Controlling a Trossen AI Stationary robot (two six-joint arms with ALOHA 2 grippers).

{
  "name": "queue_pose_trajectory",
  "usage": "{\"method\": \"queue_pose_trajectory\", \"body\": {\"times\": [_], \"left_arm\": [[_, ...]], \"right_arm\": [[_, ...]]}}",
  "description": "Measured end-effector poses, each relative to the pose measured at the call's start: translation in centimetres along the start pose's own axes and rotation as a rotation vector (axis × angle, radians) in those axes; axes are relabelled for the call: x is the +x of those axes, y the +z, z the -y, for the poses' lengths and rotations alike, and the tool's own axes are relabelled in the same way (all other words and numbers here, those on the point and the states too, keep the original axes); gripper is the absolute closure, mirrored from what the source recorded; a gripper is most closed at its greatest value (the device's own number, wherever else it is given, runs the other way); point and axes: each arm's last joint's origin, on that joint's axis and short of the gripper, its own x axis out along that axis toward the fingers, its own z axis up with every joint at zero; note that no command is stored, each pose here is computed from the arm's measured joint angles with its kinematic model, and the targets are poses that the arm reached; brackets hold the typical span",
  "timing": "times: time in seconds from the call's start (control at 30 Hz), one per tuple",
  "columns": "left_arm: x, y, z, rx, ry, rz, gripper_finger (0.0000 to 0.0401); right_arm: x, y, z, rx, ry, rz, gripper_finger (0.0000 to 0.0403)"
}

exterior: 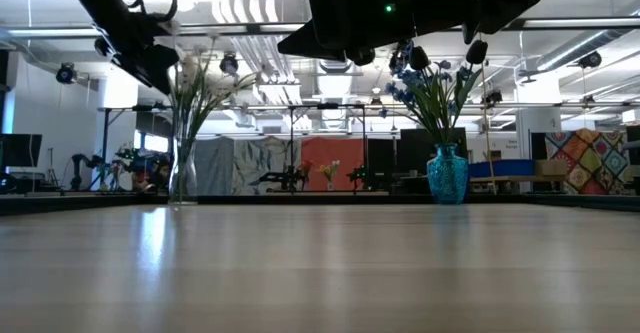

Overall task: Sort flowers into vase by color
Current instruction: Return to Home Position

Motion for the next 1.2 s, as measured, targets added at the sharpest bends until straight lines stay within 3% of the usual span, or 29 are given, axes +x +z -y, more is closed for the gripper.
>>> {"method": "queue_pose_trajectory", "body": {"times": [0.2, 0.47, 0.7, 0.9, 1.2], "left_arm": [[0.2, -0.2, 0.4, 0.000, -0.096, -0.022, 0.0137], [-0.5, -0.8, 0.0, -0.074, -0.058, -0.039, 0.0161], [-3.1, -1.5, -1.1, -0.165, -0.062, 0.077, 0.0186], [-5.0, -3.7, -0.4, -0.271, -0.280, 0.273, 0.0228], [-5.2, -7.7, 2.2, -0.344, -0.559, 0.556, 0.0294]], "right_arm": [[0.0, 0.0, 0.0, -0.002, 0.000, 0.000, 0.0394], [0.0, 0.0, 0.0, -0.002, 0.000, -0.001, 0.0394], [0.0, -0.1, -0.1, -0.007, 0.032, -0.006, 0.0394], [0.0, -0.1, -0.2, -0.026, 0.070, 0.003, 0.0394], [-0.2, -0.8, -0.1, -0.050, 0.075, -0.016, 0.0394]]}}
